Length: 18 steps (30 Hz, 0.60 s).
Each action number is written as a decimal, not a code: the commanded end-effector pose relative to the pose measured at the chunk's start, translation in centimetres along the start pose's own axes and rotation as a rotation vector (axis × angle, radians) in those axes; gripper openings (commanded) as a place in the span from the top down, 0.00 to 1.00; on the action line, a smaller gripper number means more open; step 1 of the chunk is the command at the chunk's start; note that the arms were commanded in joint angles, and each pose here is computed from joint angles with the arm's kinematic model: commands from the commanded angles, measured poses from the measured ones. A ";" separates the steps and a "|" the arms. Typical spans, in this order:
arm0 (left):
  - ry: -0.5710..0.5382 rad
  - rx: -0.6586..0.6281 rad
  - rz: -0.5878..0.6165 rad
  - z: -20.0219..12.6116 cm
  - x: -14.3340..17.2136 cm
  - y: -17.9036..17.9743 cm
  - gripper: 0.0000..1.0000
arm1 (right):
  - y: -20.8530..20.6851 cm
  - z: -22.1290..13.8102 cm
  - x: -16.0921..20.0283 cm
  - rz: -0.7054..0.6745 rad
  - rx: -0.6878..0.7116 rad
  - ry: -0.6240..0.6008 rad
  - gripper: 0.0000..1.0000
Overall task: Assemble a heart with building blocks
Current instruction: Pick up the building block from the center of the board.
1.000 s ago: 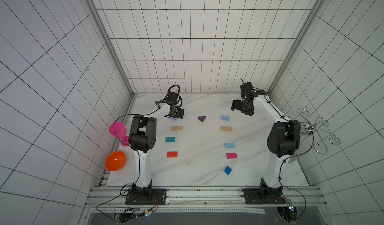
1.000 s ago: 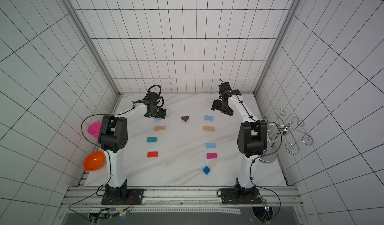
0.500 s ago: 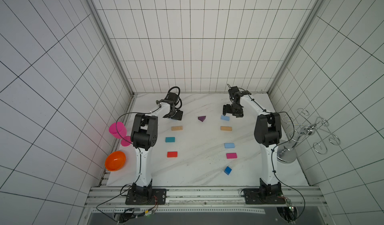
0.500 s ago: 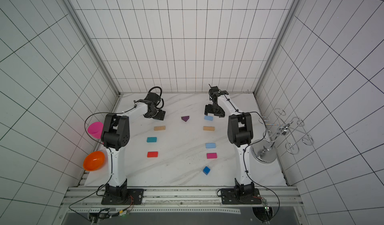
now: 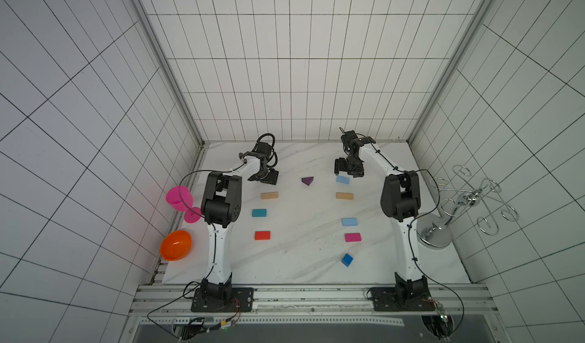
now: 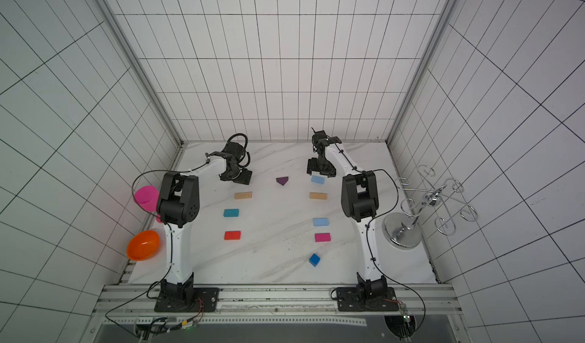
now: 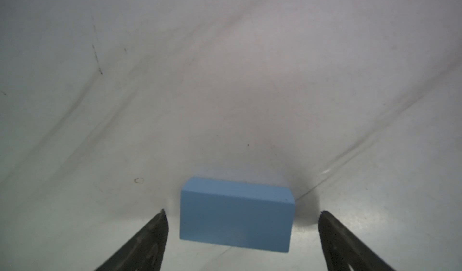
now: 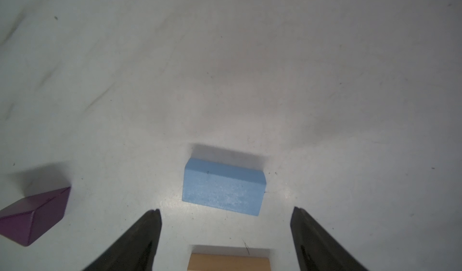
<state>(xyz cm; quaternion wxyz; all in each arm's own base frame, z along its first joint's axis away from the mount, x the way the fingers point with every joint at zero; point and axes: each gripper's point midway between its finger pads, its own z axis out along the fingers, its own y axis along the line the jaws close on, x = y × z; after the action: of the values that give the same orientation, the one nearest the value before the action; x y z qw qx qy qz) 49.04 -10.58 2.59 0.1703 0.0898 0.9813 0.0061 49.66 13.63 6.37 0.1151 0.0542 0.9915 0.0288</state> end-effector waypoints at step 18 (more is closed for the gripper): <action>0.024 -0.017 0.013 1.3 0.2 0.3 0.09 | -0.4 3.3 1.9 0.025 0.056 0.098 0.24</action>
<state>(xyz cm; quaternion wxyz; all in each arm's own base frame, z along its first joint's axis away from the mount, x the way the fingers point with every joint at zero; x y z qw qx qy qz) 49.12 -10.54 2.46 0.1696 0.0893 0.9814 0.0079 48.95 13.53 3.51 0.0804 0.0655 0.9945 0.0163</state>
